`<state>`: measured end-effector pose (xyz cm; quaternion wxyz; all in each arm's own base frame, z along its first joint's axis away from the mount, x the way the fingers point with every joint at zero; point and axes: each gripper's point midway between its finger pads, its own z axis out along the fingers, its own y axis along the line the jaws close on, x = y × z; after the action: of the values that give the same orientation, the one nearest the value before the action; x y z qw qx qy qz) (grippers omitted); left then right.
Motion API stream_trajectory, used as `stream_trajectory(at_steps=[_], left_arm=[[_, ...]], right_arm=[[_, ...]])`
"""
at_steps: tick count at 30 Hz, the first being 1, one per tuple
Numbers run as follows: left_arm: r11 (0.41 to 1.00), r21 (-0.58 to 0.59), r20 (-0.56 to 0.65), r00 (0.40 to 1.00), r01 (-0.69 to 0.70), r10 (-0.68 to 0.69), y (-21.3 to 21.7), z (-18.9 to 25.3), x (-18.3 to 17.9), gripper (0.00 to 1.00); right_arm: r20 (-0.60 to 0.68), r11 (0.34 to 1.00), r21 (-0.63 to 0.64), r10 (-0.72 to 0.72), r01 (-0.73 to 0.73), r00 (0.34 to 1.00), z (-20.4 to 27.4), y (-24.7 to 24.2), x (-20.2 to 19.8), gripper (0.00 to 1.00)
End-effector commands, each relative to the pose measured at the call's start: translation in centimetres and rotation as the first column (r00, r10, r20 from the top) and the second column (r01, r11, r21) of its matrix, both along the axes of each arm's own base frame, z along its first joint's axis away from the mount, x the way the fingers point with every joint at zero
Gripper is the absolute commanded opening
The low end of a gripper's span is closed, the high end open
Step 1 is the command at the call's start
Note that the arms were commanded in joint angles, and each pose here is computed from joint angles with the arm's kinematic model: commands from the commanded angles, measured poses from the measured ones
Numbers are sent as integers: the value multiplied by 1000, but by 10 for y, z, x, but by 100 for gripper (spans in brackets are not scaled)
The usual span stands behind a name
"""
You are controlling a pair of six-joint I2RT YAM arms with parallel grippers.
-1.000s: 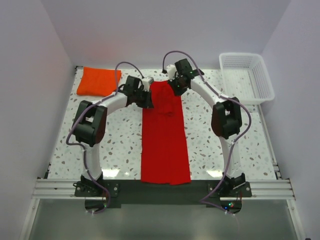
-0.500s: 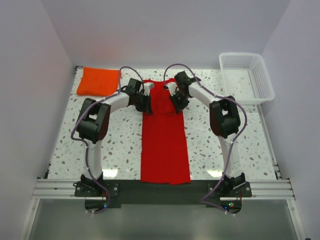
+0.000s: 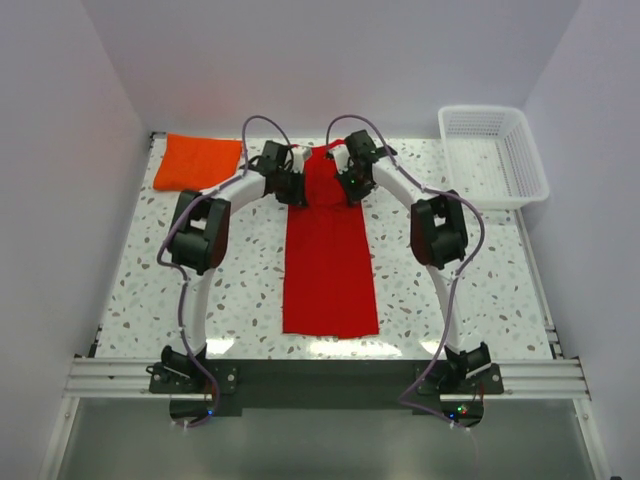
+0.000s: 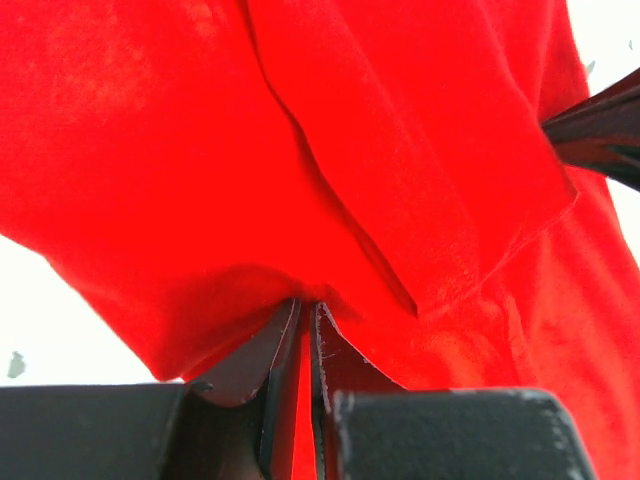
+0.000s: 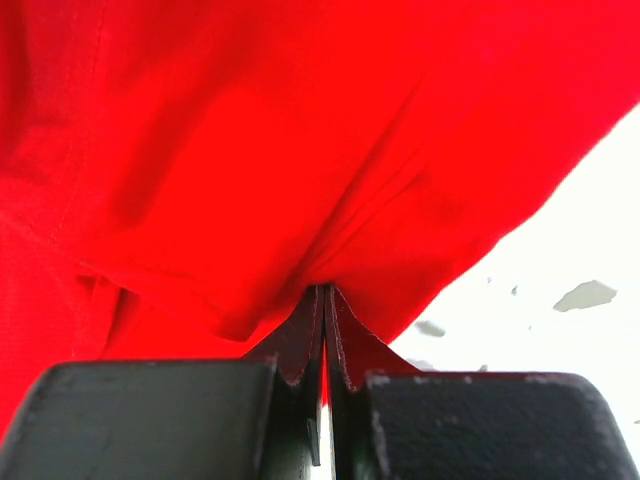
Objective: Fold and stack the t-shirts
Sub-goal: Fold the tshirt
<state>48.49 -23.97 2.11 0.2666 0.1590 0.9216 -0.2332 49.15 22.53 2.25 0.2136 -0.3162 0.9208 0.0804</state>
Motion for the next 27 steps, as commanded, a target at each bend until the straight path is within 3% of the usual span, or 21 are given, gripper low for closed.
stream_trajectory(at_steps=[1,10,18,23,24,27], left_arm=[[988,125,-5,996,-86,88,38,-30,15,13],[982,145,45,992,-122,117,56,-23,48,14],[991,113,57,996,-76,70,49,-9,45,18],[999,36,176,984,26,-32,35,46,40,25],[998,-4,235,970,63,-60,28,74,40,28],[982,-53,319,935,182,-156,15,115,22,34]], right_arm=[[69,997,-52,-47,50,996,-18,-10,30,1],[93,997,-29,-74,77,993,-21,-2,51,4],[108,996,59,-73,67,991,4,10,49,18],[163,990,139,-43,21,986,59,20,45,31],[181,986,164,-22,-8,983,79,23,40,36],[194,987,141,49,-78,980,95,14,23,37]])
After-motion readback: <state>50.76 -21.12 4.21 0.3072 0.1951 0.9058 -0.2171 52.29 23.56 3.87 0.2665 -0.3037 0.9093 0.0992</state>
